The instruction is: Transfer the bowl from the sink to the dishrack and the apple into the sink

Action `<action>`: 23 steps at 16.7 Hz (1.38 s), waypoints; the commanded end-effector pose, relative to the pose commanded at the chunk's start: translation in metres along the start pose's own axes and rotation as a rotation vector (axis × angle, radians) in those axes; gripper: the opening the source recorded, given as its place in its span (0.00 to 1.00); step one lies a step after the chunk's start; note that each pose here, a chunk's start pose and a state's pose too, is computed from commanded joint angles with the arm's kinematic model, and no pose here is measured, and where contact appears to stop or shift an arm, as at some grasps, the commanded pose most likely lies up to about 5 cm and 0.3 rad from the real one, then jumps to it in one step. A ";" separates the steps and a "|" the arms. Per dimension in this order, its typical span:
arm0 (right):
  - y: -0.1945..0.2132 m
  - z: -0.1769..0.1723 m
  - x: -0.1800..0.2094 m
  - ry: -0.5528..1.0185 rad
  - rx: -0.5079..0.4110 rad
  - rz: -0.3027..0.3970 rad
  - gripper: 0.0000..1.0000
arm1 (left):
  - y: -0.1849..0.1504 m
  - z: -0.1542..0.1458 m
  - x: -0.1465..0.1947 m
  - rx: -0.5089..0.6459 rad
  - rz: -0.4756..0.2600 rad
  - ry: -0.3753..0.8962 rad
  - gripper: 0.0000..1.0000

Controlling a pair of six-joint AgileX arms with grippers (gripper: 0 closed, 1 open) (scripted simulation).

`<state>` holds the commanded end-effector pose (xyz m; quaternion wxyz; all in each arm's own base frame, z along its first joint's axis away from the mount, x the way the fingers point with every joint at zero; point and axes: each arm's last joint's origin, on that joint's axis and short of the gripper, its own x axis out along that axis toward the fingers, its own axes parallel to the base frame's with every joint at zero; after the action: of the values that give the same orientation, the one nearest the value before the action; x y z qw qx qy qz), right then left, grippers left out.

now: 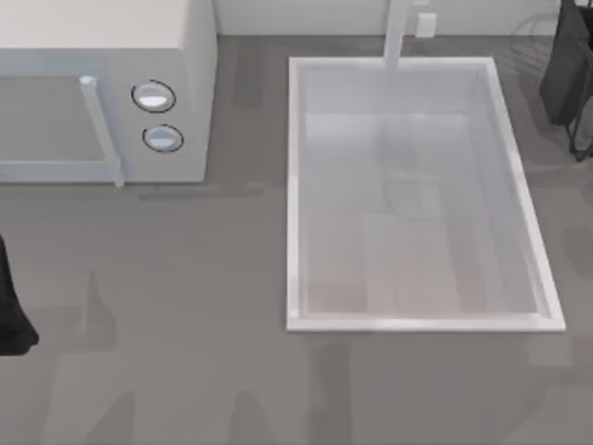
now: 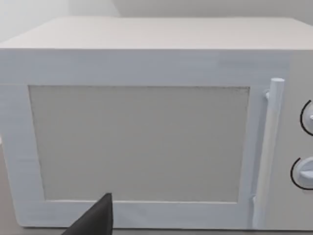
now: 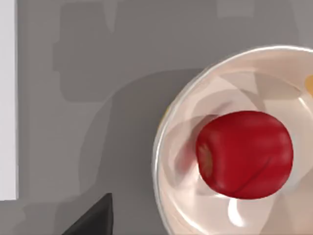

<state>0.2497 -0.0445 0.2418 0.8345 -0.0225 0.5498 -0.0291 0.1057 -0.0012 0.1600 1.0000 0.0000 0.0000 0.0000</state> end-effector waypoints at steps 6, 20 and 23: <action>-0.023 0.044 0.058 0.348 0.000 0.058 1.00 | 0.000 0.000 0.000 0.000 0.000 0.000 1.00; -0.024 0.037 0.110 0.407 -0.002 0.072 1.00 | 0.000 0.000 0.000 0.000 0.000 0.000 1.00; -0.022 0.023 0.143 0.396 0.000 0.069 1.00 | 0.000 0.000 0.000 0.000 0.000 0.000 1.00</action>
<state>0.3268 -0.0771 0.1217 0.7104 0.0025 0.7038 -0.0042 0.1057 -0.0012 0.1600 1.0000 0.0000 0.0000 0.0000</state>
